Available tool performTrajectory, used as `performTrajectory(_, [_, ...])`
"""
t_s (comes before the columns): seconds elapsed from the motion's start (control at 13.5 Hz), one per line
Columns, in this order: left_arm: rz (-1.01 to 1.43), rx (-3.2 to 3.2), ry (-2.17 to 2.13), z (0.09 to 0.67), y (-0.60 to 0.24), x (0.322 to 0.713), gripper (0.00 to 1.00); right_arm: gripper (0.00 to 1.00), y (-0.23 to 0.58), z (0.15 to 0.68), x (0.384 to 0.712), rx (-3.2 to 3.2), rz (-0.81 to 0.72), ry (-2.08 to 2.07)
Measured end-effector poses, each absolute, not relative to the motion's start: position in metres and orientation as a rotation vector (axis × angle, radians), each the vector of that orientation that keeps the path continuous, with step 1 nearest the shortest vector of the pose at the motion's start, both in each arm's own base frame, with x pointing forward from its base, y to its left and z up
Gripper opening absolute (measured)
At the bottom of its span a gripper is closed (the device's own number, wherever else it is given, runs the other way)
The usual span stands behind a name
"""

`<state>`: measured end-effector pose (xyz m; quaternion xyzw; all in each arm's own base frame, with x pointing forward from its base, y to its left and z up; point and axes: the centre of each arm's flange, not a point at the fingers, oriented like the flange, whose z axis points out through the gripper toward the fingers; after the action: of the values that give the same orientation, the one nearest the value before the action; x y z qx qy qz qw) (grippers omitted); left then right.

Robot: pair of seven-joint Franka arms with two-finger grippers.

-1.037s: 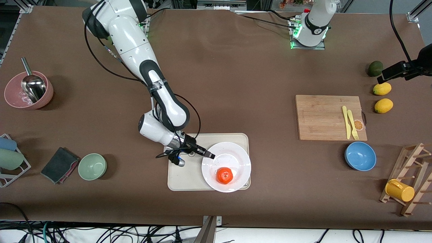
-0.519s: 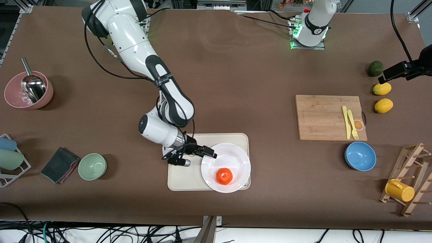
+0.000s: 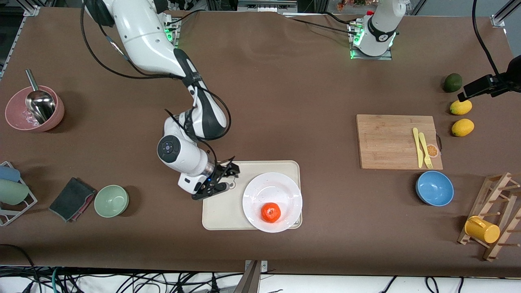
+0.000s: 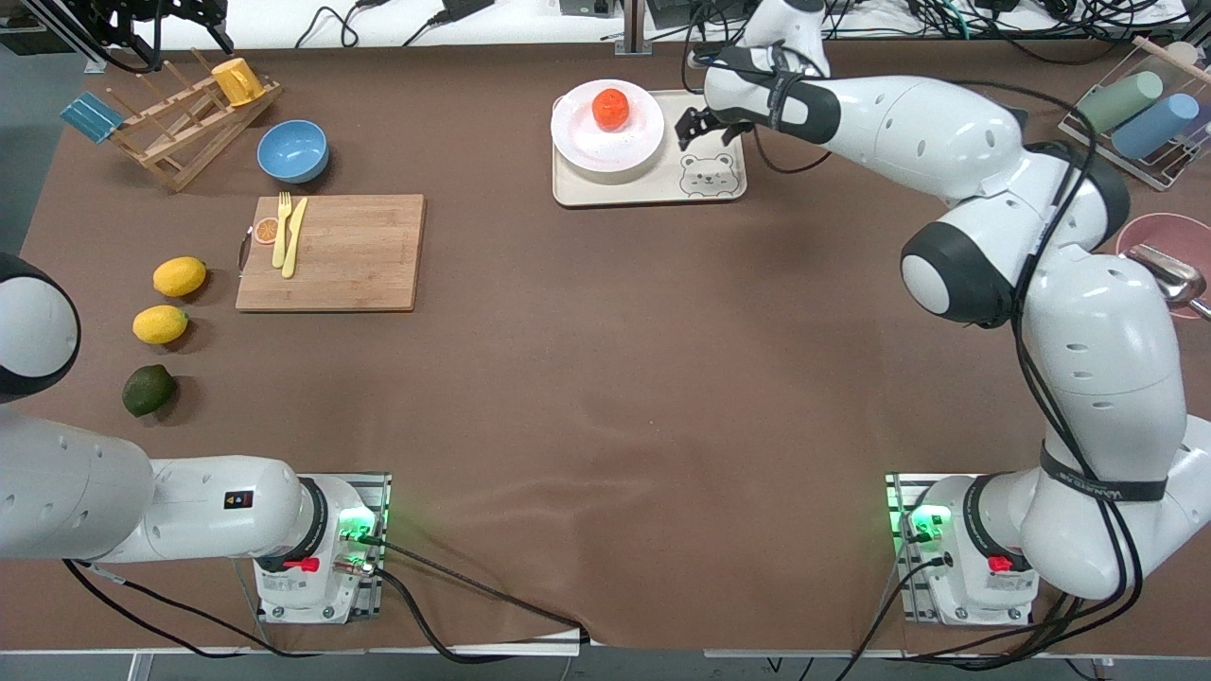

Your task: Place orange and plate with both arms

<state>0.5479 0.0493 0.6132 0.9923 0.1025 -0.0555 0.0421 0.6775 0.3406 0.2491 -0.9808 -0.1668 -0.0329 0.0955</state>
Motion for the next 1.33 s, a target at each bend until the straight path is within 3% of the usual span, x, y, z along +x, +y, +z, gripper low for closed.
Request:
performTrajectory(0.3, [-0.171, 3.036, 0.315, 0.613, 0.050, 0.548, 1.00, 1.00, 0.304, 0.312, 0.667, -3.089, 0.100, -0.646])
performTrajectory(0.59, [-0.168, 3.036, 0.315, 0.614, 0.050, 0.547, 1.00, 1.00, 0.287, 0.409, 0.630, -3.245, 0.293, -0.512])
performTrajectory(0.89, [-0.175, 3.036, 0.314, 0.614, 0.050, 0.546, 1.00, 1.00, 0.242, 0.507, 0.597, -3.215, 0.323, -0.390])
performTrajectory(1.33, [-0.200, 3.035, 0.312, 0.613, 0.049, 0.544, 1.00, 1.00, 0.156, 0.477, 0.553, -3.091, 0.282, -0.276])
